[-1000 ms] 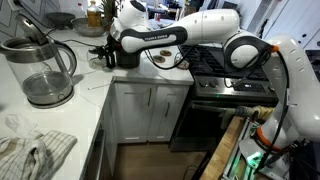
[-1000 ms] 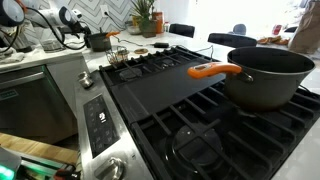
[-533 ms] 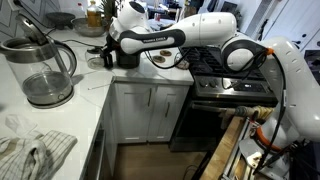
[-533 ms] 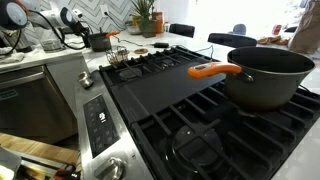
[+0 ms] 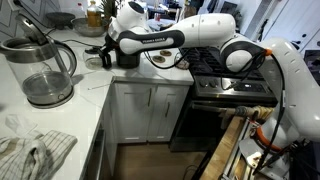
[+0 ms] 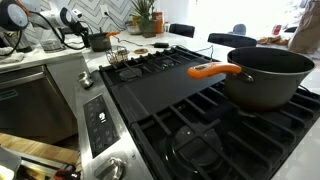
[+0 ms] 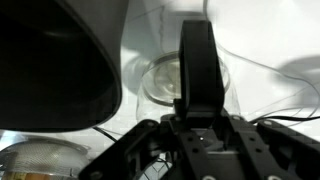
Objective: Put the transparent kettle on the stove
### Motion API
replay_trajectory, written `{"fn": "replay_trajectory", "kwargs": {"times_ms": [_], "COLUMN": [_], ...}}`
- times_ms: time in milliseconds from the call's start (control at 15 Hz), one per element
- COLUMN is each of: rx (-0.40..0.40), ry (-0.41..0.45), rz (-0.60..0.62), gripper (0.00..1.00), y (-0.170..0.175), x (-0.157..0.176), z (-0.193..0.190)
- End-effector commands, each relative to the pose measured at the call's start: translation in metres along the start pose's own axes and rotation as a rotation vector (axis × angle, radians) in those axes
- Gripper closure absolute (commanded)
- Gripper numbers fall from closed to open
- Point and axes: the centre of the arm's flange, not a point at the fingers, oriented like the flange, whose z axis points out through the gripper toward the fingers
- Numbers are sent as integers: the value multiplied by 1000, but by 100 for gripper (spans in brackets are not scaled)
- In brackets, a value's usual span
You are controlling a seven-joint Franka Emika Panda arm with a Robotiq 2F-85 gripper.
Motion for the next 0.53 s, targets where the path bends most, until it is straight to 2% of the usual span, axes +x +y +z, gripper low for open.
{"fn": "replay_trajectory", "kwargs": {"times_ms": [0, 467], "rx": [-11, -4], "ry": [43, 157], "rz": [-35, -40], "gripper": [93, 93], "y": [-7, -17], "x": [12, 31], "z": [-6, -39]}}
